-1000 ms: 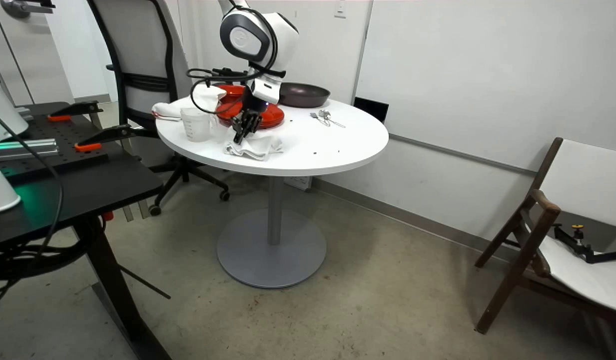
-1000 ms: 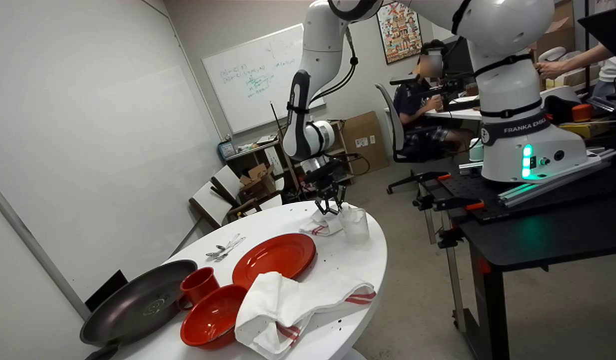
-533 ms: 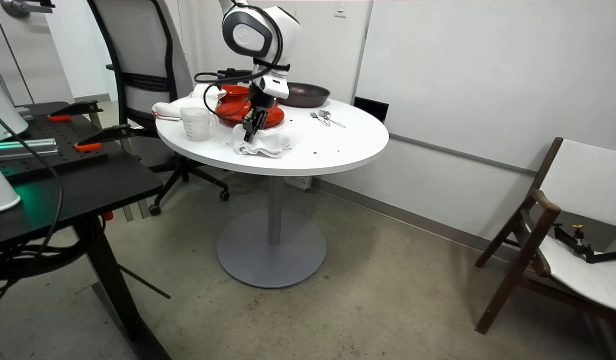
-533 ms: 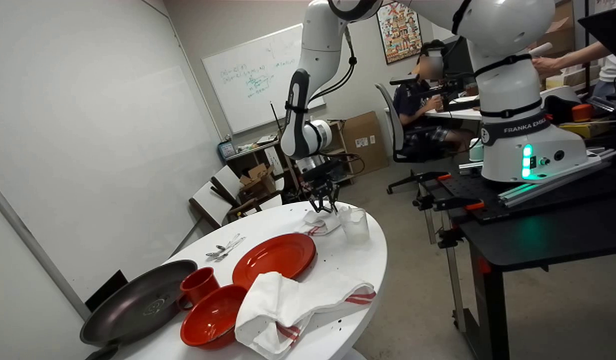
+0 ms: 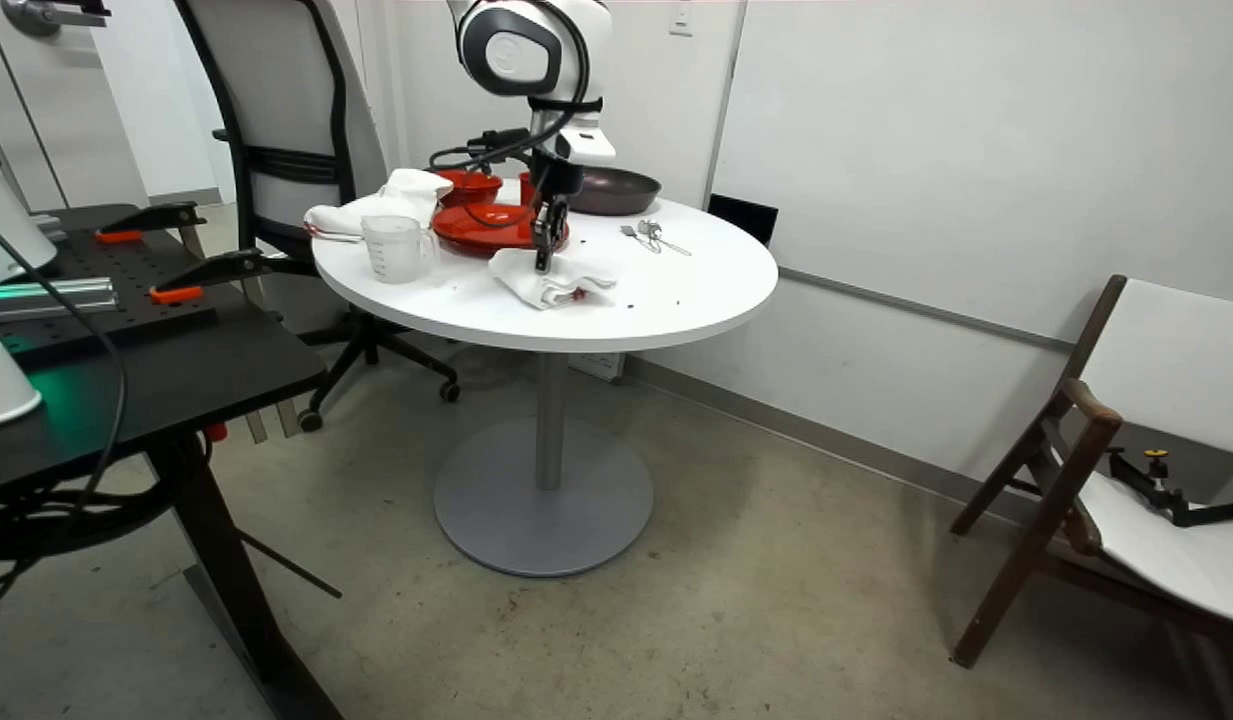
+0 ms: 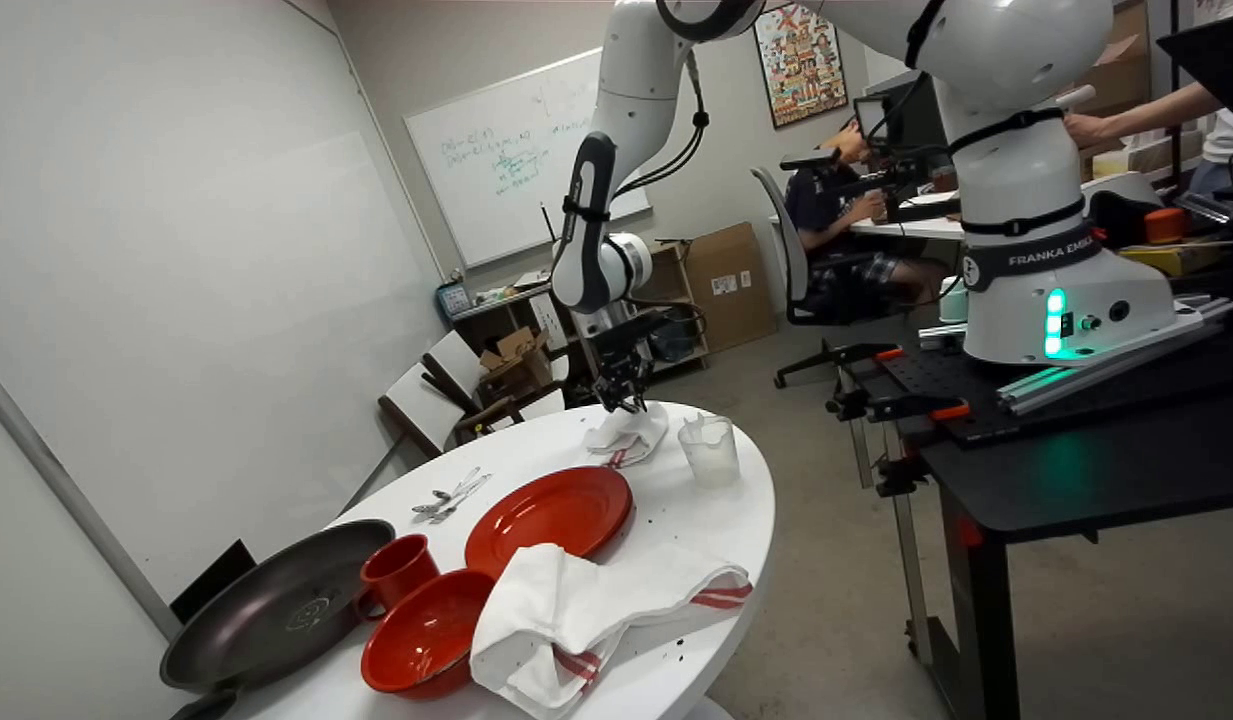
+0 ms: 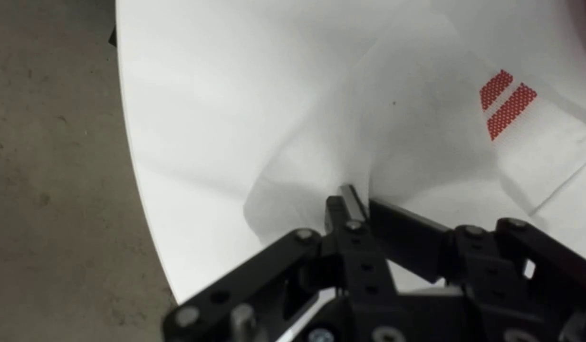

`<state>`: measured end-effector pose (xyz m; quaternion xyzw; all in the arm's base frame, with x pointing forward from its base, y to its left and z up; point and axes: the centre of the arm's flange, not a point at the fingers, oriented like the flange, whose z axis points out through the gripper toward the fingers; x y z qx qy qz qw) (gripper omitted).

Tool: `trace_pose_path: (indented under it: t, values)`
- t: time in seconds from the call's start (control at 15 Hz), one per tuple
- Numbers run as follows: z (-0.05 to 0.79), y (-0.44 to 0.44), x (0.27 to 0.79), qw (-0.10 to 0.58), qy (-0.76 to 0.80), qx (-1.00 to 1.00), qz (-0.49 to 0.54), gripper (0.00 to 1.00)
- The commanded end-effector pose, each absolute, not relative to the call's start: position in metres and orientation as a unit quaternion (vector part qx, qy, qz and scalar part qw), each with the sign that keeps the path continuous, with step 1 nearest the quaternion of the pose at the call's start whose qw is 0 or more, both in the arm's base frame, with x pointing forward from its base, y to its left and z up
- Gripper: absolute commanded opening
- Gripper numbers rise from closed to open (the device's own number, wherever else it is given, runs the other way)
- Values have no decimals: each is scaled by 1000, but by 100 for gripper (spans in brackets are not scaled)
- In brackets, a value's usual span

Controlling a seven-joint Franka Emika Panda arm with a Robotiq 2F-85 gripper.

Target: Use the towel on the right to wipe the countertop

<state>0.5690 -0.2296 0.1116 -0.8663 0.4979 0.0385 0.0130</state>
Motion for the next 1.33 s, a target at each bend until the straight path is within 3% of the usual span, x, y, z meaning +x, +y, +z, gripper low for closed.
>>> trace_pose_path:
  t: [0.0,0.27,0.6,1.27]
  values:
    - [119,-233,580,0,456,-890,-1,1]
    - [118,-230,567,-16,418,-908,-13,1]
    - [103,-209,521,-80,340,-936,53,1]
    - [89,-158,487,-96,283,-949,95,1]
